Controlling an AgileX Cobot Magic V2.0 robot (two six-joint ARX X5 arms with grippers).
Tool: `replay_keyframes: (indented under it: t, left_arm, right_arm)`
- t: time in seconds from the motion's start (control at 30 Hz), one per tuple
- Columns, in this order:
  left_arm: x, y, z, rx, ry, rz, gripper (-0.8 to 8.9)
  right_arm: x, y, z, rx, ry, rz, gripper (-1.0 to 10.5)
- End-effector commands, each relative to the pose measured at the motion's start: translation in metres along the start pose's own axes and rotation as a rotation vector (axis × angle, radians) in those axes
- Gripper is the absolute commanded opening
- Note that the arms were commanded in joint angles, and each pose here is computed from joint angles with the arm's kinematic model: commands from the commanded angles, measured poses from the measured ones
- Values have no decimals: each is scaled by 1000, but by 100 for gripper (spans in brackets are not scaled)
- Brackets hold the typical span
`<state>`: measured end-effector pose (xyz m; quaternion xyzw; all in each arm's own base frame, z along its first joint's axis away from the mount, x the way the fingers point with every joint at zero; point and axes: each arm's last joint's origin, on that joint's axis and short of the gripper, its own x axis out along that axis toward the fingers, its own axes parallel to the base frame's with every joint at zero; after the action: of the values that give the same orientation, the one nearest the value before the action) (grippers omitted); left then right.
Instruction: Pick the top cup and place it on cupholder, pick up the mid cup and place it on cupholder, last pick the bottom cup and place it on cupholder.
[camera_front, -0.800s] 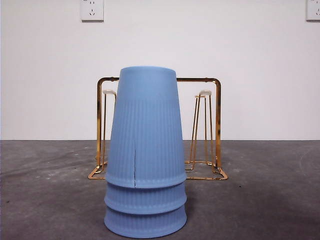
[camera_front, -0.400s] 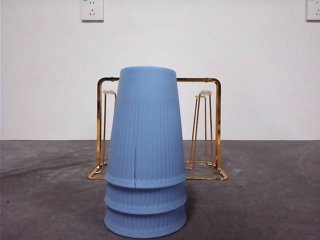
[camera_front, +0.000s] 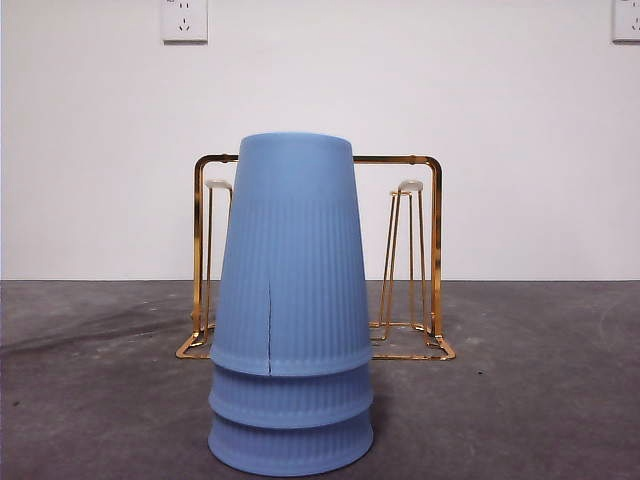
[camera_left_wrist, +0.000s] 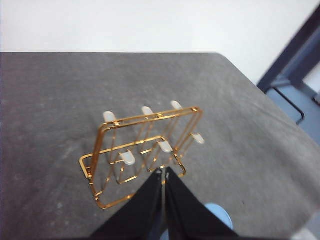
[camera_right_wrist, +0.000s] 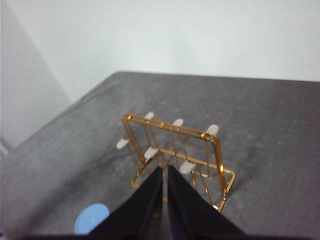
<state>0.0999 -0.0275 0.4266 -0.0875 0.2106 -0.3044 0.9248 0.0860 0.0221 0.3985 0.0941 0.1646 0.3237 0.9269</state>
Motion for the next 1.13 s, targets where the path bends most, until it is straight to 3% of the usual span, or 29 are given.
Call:
replay_keyframes:
  t: [0.03,0.27,0.5,0.63,0.83,0.93,1.13]
  left_arm:
    - [0,-5,5,85,12,-37,7]
    - [0,-16,-8,283,122,-154,6]
    - [0,-19,-10,284,135,-180,13]
    - [1,-19,-9,283,138,-179,152]
    - [3,-18,-9,280,143,-180,483]
    - [3,-18,-9,278,143,-179,503]
    - [3,-18,-9,269,144,-179,500]
  right_arm:
    - [8,1,8,-76,48,56,12]
    - [22,7,4,-149,164,175,12]
    - [23,9,3,-154,170,195,14]
    - [23,9,3,-154,170,195,30]
    - [23,9,3,-148,171,194,436]
    - [23,9,3,-123,173,192,545]
    - [26,8,5,-54,173,186,545]
